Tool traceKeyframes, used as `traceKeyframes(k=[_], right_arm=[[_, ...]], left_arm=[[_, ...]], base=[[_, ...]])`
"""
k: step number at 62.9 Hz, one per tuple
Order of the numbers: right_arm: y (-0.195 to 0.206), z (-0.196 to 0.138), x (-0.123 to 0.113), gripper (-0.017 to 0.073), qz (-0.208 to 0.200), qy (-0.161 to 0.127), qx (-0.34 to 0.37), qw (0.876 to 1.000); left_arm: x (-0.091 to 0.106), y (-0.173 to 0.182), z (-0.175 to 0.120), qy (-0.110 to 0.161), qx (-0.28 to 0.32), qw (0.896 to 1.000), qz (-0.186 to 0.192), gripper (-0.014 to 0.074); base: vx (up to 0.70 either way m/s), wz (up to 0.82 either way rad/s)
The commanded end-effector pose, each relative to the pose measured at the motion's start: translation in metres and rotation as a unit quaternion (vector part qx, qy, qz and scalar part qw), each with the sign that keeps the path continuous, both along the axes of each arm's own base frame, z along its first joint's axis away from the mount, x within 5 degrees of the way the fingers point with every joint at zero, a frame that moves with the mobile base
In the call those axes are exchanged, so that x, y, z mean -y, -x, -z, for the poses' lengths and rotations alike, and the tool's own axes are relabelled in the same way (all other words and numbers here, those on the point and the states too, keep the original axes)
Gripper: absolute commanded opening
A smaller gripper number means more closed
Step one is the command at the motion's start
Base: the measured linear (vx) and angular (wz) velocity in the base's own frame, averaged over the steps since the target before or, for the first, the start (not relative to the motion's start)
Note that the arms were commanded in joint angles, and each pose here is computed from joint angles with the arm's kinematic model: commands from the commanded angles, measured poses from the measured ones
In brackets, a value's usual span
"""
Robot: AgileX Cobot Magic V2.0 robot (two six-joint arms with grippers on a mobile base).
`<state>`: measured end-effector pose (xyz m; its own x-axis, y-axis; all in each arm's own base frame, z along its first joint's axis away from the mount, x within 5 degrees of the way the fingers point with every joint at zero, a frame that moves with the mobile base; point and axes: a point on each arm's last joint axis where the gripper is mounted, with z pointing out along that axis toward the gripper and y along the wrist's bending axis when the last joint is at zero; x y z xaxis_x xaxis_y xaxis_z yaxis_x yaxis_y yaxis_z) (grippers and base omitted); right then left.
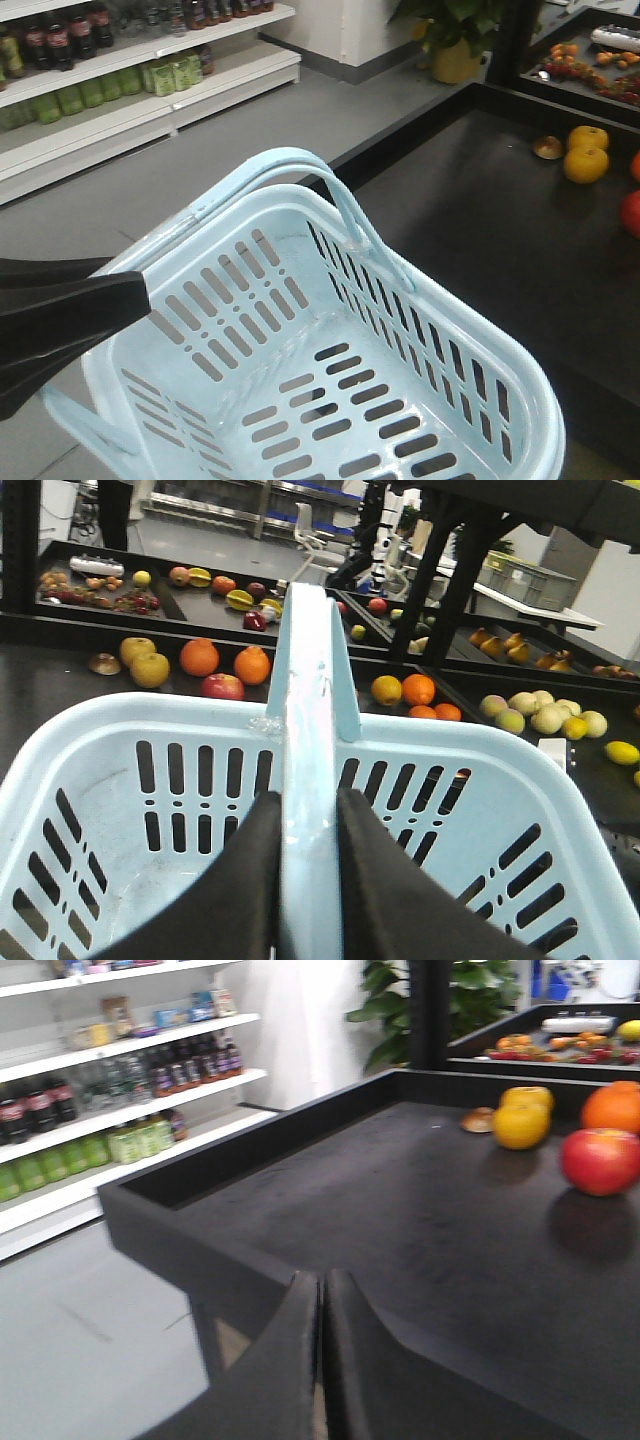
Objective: Pick three apples into basket with both arms
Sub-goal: 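Drive the base with the held basket toward the apple table, then drive the base up to the black table edge holding the basket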
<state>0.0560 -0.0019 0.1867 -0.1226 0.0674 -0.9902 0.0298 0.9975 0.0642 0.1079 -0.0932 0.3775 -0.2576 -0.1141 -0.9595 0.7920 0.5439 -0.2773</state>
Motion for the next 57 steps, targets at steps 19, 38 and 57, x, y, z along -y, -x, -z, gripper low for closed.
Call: traceKeyframes(k=[19, 38, 57], right_arm=[[-0.0002, -0.0032, -0.0006, -0.0005, -0.004, 0.008, 0.037, 0.999], [-0.0002, -0.0033, -0.0006, -0.0005, -0.004, 0.008, 0.038, 0.999], [-0.0002, -0.0033, -0.0006, -0.0005, -0.004, 0.008, 0.038, 0.999]], left_arm=[[-0.0022, -0.0005, -0.0094, -0.001, 0.02, 1.0, -0.017, -0.0006], [-0.0022, -0.0005, -0.0094, -0.001, 0.02, 1.0, -0.017, -0.0006], [-0.0022, -0.0005, -0.0094, -0.001, 0.02, 1.0, -0.017, -0.0006]], base=[[0.11, -0.55], [0.1, -0.49], [0.08, -0.36]])
